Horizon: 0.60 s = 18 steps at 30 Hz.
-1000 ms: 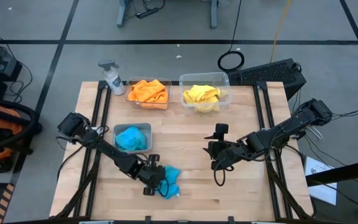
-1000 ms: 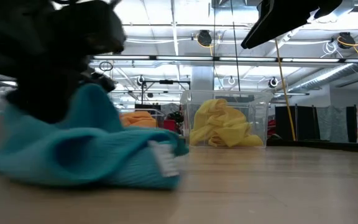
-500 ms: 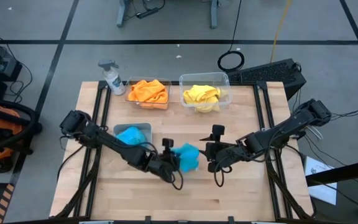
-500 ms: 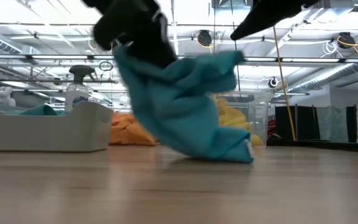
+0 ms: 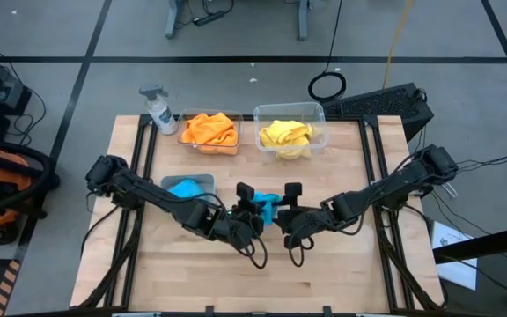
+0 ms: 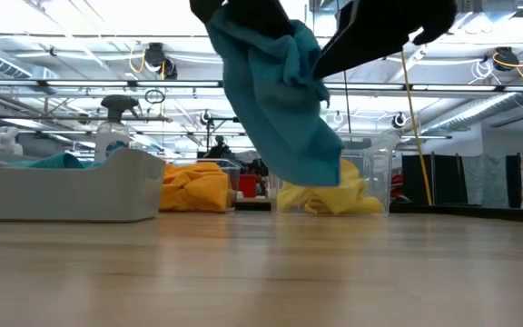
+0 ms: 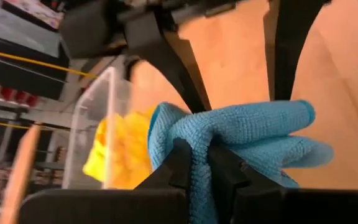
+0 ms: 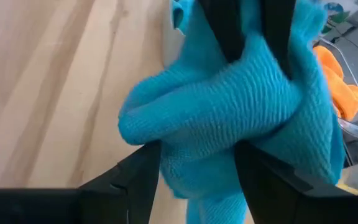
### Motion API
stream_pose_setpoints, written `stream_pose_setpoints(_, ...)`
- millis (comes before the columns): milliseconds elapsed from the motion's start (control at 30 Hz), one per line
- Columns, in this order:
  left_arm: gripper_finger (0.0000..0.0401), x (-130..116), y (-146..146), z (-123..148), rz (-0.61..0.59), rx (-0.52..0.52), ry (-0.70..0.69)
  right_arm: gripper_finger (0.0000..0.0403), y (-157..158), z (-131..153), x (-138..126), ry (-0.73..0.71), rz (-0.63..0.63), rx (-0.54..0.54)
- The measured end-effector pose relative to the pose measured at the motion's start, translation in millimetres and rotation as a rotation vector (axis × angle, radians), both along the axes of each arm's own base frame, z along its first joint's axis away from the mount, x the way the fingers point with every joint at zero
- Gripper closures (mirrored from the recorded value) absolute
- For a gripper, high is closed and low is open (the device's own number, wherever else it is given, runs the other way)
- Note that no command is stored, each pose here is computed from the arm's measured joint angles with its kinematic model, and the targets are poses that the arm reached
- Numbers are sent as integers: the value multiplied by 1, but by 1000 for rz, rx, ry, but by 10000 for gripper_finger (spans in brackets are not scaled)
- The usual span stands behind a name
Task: Sort microfiber towel by color & place in baskets
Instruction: Put the left blue towel into the gray bin
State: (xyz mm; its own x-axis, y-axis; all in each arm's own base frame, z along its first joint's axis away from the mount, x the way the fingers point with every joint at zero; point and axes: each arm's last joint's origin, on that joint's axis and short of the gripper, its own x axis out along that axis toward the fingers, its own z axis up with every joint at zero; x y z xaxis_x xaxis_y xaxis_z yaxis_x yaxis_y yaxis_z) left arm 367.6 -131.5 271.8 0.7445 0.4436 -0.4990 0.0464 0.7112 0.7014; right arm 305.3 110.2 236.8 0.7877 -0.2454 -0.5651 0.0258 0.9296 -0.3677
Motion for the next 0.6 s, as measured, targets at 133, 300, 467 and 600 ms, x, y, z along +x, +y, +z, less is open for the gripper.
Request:
stream_pose_setpoints(133,374,-8,-3,14,24,86,-5,202,-6,-5,-2,54,-42,11)
stream_pose_setpoints(300,374,-32,-3,45,62,136,-60,202,-10,-13,-11,159,-78,5)
stream_pose_setpoints(467,374,-53,-4,71,40,104,-125,202,-16,-16,-15,167,-163,-92)
stream_pose_setpoints(600,374,-63,-7,82,20,85,-155,202,-20,-22,-11,84,-166,-125)
